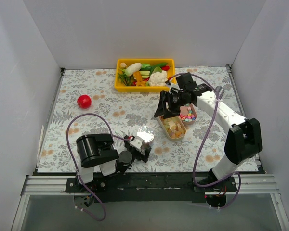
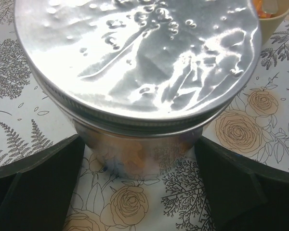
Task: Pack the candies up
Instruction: Screw the bottle lid onto the packing bottle.
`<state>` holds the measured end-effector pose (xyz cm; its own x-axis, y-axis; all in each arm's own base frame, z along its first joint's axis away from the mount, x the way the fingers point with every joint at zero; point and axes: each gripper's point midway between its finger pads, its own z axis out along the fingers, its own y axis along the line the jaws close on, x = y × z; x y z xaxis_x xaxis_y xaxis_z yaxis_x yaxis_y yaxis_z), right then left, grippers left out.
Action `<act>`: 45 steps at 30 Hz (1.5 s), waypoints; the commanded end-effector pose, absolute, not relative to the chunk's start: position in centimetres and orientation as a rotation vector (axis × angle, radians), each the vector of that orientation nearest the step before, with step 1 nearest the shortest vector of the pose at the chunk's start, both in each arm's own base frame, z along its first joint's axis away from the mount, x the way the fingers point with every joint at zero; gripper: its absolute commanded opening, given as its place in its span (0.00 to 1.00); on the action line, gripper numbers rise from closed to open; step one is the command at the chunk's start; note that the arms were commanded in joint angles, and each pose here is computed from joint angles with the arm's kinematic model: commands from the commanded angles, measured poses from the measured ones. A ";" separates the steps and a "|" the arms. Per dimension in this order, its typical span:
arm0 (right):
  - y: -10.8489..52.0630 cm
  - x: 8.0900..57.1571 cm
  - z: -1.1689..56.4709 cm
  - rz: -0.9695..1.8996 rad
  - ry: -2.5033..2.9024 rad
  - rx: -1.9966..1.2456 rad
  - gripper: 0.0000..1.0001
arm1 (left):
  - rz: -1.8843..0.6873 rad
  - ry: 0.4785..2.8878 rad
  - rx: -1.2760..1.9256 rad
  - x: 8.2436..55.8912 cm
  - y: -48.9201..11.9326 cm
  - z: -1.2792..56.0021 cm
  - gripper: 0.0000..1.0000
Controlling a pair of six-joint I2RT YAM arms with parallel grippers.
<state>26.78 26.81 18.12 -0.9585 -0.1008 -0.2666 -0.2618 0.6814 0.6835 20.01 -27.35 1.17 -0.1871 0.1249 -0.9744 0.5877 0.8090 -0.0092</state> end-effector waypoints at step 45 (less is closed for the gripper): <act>32.0 25.6 13.4 0.951 2.611 -0.839 0.44 | -0.515 1.543 0.456 21.9 -28.3 5.7 0.85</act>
<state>24.68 30.84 12.19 -0.8420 -0.4218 -0.3364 -0.5394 0.6485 0.5370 21.29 -28.75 1.59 -0.1615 0.1180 -0.9798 0.5872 0.8094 0.0006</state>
